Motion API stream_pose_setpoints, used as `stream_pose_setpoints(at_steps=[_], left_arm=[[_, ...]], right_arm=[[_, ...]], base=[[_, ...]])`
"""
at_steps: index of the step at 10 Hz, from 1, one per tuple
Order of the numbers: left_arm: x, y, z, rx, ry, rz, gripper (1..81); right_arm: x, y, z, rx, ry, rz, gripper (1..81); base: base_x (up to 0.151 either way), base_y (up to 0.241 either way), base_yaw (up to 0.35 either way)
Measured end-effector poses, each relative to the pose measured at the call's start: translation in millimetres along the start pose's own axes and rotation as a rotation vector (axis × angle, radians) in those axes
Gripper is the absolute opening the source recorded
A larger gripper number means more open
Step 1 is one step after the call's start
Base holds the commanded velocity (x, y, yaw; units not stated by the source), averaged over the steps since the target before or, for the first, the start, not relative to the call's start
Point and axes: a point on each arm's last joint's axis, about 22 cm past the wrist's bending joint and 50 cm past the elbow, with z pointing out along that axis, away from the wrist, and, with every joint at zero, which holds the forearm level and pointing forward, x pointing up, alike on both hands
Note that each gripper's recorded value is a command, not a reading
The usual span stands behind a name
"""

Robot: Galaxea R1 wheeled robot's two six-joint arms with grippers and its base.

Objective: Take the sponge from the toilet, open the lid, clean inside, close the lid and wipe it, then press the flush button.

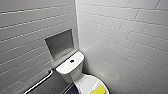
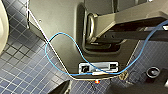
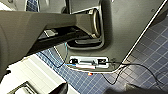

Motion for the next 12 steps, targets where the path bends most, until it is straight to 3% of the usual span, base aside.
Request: stream_pose_setpoints(at_steps=[2, 5, 9, 12], left_arm=[[-3, 4, -3, -0.022, -0.003, -0.005, 81.1], [-8, -10, -9, -0.010, -0.014, -0.008, 81.1], [-2, -3, -8, -0.016, -0.047, -0.023, 81.1], [26, 2, -1, -0.023, -0.020, -0.014, 81.1]], right_arm=[[20, 9, -33, 0.044, 0.046, 0.019, 81.1], [62, 36, -93, 0.062, 0.116, 0.066, 81.1], [189, 20, -132, 0.123, 0.242, 0.105, 81.1], [272, 28, -163, 0.111, 0.341, 0.084, 81.1]], base=[[0.000, 0.000, 0.000], [0.000, 0.000, 0.000], [0.000, 0.000, 0.000], [0.000, 0.000, 0.000]])
